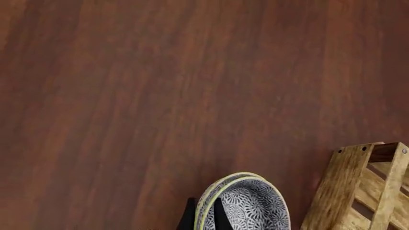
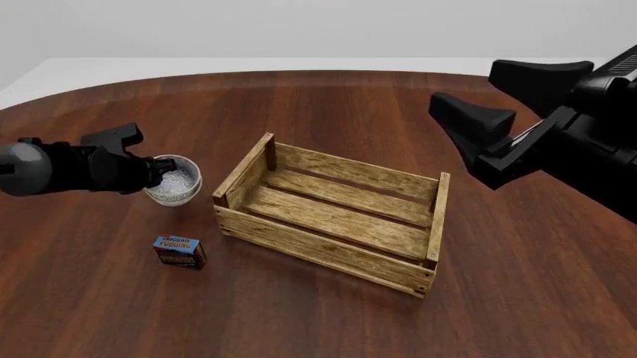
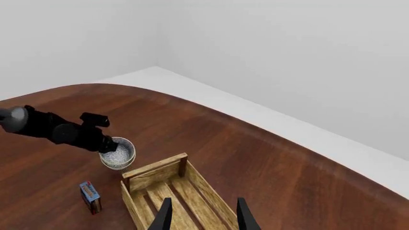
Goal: Stack the right bowl on the left bowl and place them in the tray.
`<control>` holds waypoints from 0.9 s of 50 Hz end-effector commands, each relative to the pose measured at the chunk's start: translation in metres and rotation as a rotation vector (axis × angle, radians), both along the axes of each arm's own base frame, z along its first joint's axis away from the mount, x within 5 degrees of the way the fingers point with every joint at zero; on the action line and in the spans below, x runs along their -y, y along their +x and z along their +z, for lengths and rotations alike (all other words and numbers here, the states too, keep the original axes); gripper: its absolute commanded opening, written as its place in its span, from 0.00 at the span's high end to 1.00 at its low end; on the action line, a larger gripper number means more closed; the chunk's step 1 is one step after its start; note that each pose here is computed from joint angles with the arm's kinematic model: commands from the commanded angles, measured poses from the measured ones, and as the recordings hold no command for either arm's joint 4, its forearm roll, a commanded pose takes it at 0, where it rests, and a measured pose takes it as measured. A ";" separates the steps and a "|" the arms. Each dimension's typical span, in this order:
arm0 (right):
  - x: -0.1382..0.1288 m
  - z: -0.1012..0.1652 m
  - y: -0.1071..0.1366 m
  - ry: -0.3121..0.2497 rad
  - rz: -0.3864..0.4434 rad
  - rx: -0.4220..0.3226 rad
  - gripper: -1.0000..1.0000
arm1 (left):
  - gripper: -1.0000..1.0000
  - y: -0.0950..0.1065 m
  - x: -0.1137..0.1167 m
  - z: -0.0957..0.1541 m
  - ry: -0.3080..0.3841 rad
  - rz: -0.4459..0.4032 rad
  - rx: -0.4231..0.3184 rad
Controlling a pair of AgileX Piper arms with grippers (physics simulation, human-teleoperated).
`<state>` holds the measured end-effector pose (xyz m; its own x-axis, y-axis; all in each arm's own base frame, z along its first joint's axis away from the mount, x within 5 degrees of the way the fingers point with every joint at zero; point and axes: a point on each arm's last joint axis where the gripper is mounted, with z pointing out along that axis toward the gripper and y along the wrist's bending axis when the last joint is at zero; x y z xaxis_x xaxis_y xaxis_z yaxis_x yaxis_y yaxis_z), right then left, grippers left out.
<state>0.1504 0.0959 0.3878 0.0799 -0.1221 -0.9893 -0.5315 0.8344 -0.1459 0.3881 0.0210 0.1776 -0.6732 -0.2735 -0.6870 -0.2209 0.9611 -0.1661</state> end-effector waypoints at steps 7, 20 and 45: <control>0.001 0.000 0.000 0.001 -0.002 0.000 0.00 | 1.00 -0.013 0.009 0.051 -0.044 0.020 0.112; 0.004 0.003 -0.005 0.009 -0.003 0.005 0.00 | 1.00 -0.017 0.013 0.076 -0.050 0.013 0.147; 0.010 0.009 -0.012 0.028 -0.013 0.018 0.00 | 1.00 -0.022 0.047 0.122 -0.059 -0.079 0.207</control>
<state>0.1395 0.0867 0.3957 0.0943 -0.0975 -0.9908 -0.5201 0.8438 -0.1325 0.3739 -0.0079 0.2663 -0.5901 -0.2509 -0.7674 -0.1431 0.9679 -0.2064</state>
